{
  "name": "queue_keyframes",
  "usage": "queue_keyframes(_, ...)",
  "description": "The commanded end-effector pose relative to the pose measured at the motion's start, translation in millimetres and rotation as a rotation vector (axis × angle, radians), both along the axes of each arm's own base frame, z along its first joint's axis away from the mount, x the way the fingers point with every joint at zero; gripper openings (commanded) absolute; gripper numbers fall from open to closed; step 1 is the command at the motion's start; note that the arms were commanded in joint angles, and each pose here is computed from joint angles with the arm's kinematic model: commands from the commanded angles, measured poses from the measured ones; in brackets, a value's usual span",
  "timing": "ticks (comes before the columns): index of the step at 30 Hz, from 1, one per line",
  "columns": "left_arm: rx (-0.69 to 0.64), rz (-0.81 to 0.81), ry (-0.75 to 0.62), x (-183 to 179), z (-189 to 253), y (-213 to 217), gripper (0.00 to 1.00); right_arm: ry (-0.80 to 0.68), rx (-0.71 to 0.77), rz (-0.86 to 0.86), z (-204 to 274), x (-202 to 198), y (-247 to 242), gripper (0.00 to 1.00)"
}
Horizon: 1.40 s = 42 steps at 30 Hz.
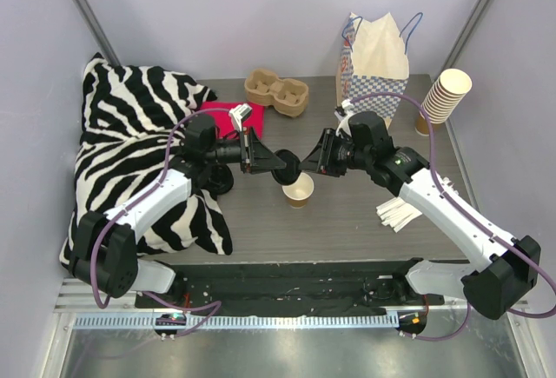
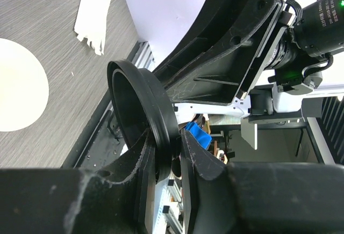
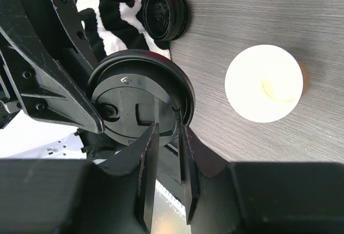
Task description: Pack the takeout coffee
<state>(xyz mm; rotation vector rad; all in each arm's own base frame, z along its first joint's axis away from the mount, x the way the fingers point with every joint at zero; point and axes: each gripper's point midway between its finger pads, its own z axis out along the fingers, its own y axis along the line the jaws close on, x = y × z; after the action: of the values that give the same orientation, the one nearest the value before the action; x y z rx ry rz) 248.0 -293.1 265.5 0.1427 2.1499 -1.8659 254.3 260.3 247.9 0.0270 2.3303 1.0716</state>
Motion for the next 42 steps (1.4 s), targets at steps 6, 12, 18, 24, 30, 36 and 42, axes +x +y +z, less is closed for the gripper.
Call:
queue_keyframes(6, -0.049, -0.009, -0.069, 2, 21, -2, 0.00, -0.020, 0.044, -0.005, 10, 5, 2, 0.30)
queue_keyframes(12, -0.085, -0.016, -0.063, 3, 27, -4, 0.00, -0.008, 0.063, 0.019, 7, 0, 5, 0.33)
queue_keyframes(18, -0.105, -0.023, -0.055, 3, 31, -5, 0.00, -0.004, 0.115, 0.028, 12, 2, 10, 0.30)
queue_keyframes(24, -0.108, -0.031, -0.056, 0, 32, -4, 0.00, 0.007, 0.146, 0.021, 16, 8, 9, 0.28)
queue_keyframes(30, -0.123, -0.035, -0.049, -2, 34, -4, 0.00, 0.012, 0.162, 0.013, 16, 10, 8, 0.25)
queue_keyframes(36, -0.126, -0.036, -0.047, -2, 34, -4, 0.00, 0.007, 0.181, 0.003, 21, 13, 6, 0.24)
queue_keyframes(42, -0.127, -0.038, -0.045, -4, 34, -4, 0.00, -0.010, 0.176, -0.013, 24, 19, 2, 0.24)
